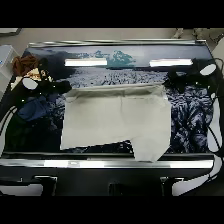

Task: Fold the clothes and pants, and hang the long-sleeved shirts on hangers.

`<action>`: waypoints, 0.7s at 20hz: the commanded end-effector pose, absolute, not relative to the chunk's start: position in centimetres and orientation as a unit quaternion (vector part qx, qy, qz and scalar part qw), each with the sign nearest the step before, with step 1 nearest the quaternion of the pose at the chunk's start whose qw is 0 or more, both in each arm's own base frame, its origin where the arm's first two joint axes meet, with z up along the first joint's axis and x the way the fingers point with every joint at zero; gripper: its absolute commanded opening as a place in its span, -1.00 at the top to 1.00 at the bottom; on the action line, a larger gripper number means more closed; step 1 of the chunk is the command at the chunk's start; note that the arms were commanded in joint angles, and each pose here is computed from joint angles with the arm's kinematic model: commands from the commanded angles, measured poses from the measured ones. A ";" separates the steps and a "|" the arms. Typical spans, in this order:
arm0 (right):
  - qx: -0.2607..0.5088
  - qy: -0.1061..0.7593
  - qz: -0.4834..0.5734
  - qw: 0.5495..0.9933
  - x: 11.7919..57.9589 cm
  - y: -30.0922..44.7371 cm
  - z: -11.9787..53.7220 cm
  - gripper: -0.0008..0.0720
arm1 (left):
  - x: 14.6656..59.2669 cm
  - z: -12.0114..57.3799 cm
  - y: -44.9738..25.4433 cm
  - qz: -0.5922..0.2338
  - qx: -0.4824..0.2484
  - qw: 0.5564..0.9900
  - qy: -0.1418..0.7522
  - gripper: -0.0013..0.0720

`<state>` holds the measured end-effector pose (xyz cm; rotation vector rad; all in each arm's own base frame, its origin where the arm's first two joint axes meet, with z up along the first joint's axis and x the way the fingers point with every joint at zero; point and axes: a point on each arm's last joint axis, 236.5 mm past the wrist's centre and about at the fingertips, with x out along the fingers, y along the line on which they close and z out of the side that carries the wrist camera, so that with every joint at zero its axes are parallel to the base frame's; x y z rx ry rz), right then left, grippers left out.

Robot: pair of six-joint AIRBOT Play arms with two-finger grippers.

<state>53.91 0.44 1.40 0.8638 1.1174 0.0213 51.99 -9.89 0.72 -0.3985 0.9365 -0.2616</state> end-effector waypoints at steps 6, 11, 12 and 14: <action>0.377 0.552 0.048 0.742 51.8 -1.7 2.6 -0.77 | 47.1 2.0 -11.0 -0.204 -0.291 0.750 0.558 -0.64; 0.253 0.695 -0.091 0.667 37.9 -13.5 2.5 -0.79 | 33.9 0.5 3.0 -0.053 -0.258 0.645 0.717 -0.50; 0.245 0.707 -0.100 0.655 36.2 -13.9 2.0 -0.75 | 31.8 -0.5 3.7 -0.040 -0.262 0.643 0.718 -0.20; 0.257 0.713 -0.099 0.645 34.4 -12.6 0.7 -0.69 | 27.9 -3.9 2.9 -0.029 -0.290 0.644 0.708 -0.21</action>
